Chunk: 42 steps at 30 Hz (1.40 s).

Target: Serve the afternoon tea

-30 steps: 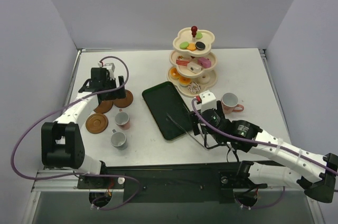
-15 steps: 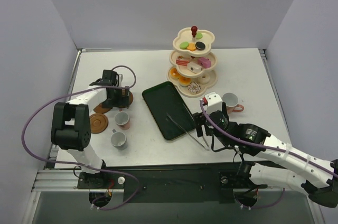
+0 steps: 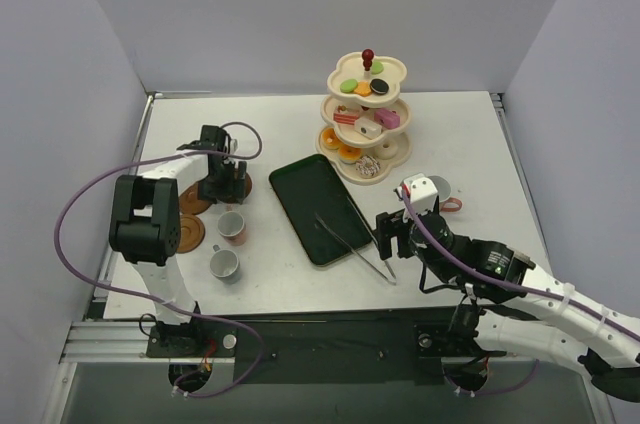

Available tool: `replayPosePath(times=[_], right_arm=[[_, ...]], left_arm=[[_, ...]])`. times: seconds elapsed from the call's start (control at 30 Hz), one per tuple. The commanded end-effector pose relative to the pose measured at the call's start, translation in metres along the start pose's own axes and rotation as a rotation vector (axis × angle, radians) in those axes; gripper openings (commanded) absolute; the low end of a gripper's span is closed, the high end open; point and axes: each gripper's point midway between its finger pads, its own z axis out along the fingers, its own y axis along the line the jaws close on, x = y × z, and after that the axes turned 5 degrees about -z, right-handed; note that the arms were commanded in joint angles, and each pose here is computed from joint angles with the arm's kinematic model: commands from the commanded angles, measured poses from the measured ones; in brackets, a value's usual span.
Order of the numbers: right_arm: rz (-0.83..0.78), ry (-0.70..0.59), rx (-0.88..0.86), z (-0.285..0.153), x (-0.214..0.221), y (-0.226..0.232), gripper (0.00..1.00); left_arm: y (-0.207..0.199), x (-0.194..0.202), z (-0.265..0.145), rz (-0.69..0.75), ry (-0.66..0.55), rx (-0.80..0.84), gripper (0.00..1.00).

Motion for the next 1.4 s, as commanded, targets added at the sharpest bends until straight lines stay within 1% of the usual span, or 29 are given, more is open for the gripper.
replayPosePath(times=[0.0, 0.07, 0.17, 0.2, 0.23, 0.27, 0.3, 0.33, 0.37, 0.4, 0.43, 0.5, 0.57, 0.67, 0.73, 0.8, 0.83, 0.87, 0.9, 0.93, 1.0, 1.03, 1.1, 1.27, 1.3, 1.37], right_arm=[[0.033, -0.046, -0.024, -0.003, -0.009, 0.002, 0.71], [0.039, -0.051, -0.030, -0.004, -0.008, 0.002, 0.71], [0.045, -0.051, -0.032, -0.004, -0.004, 0.002, 0.71], [0.046, -0.050, -0.034, -0.004, -0.004, 0.002, 0.71], [0.048, -0.048, -0.037, -0.004, -0.002, 0.002, 0.71], [0.048, -0.047, -0.040, -0.004, -0.001, 0.003, 0.71], [0.050, -0.043, -0.042, -0.004, 0.001, 0.003, 0.71], [0.050, -0.042, -0.042, -0.004, 0.002, 0.003, 0.71], [0.051, -0.039, -0.041, -0.003, 0.004, 0.003, 0.71], [0.047, -0.034, -0.042, -0.003, 0.005, 0.003, 0.71], [0.047, -0.034, -0.040, -0.003, 0.006, 0.003, 0.71], [0.045, -0.030, -0.040, -0.004, 0.007, 0.002, 0.71], [0.044, -0.024, -0.037, -0.004, 0.009, 0.002, 0.71], [0.042, -0.016, -0.036, -0.004, 0.011, 0.001, 0.71], [0.040, -0.011, -0.038, -0.004, 0.011, 0.002, 0.71], [0.036, -0.007, -0.036, -0.003, 0.012, 0.002, 0.71], [0.036, -0.003, -0.034, -0.003, 0.013, 0.002, 0.71], [0.035, 0.001, -0.033, -0.002, 0.014, 0.002, 0.71], [0.034, 0.004, -0.032, -0.002, 0.014, 0.002, 0.71], [0.031, 0.008, -0.032, -0.001, 0.015, 0.003, 0.71], [0.027, 0.016, -0.033, 0.001, 0.016, 0.004, 0.71], [0.022, 0.020, -0.035, 0.001, 0.017, 0.005, 0.71], [0.021, 0.023, -0.041, 0.001, 0.017, 0.006, 0.70], [0.017, 0.025, -0.039, 0.002, 0.018, 0.005, 0.70], [0.018, 0.025, -0.039, 0.002, 0.018, 0.006, 0.70], [0.019, 0.024, -0.039, 0.002, 0.019, 0.005, 0.70]], left_arm=[[-0.002, -0.029, 0.019, 0.023, -0.060, -0.009, 0.81], [-0.005, -0.043, 0.022, 0.032, -0.080, -0.004, 0.78], [-0.010, -0.056, 0.027, 0.049, -0.097, -0.009, 0.76], [-0.013, -0.063, 0.031, 0.056, -0.106, -0.007, 0.73], [-0.017, -0.063, 0.038, 0.074, -0.095, -0.006, 0.71], [-0.021, -0.072, 0.037, 0.081, -0.110, -0.001, 0.70], [-0.025, -0.071, 0.044, 0.102, -0.095, -0.001, 0.70], [-0.031, -0.081, 0.044, 0.115, -0.113, 0.007, 0.70], [-0.035, -0.077, 0.052, 0.136, -0.091, 0.005, 0.70], [-0.041, -0.088, 0.050, 0.150, -0.113, 0.010, 0.70], [-0.045, -0.084, 0.058, 0.167, -0.093, 0.007, 0.70], [-0.060, -0.099, 0.059, 0.198, -0.117, 0.017, 0.70], [-0.072, -0.105, 0.062, 0.220, -0.124, 0.021, 0.70], [-0.081, -0.117, 0.056, 0.231, -0.156, 0.018, 0.69], [-0.079, -0.129, 0.045, 0.206, -0.190, 0.011, 0.69], [-0.076, -0.145, 0.022, 0.165, -0.255, 0.004, 0.69], [-0.075, -0.149, 0.019, 0.149, -0.276, 0.009, 0.70], [-0.075, -0.160, 0.005, 0.119, -0.325, 0.026, 0.71], [-0.073, -0.160, 0.003, 0.091, -0.333, 0.035, 0.72], [-0.071, -0.168, -0.008, 0.065, -0.371, 0.052, 0.73], [-0.063, -0.175, -0.014, 0.002, -0.395, 0.058, 0.76], [-0.055, -0.179, -0.016, -0.046, -0.402, 0.059, 0.76], [-0.047, -0.184, -0.016, -0.090, -0.400, 0.068, 0.77], [-0.056, -0.191, 0.002, -0.102, -0.349, 0.151, 0.78], [-0.056, -0.186, 0.013, -0.102, -0.321, 0.151, 0.78], [-0.057, -0.195, 0.016, -0.113, -0.322, 0.140, 0.79]])
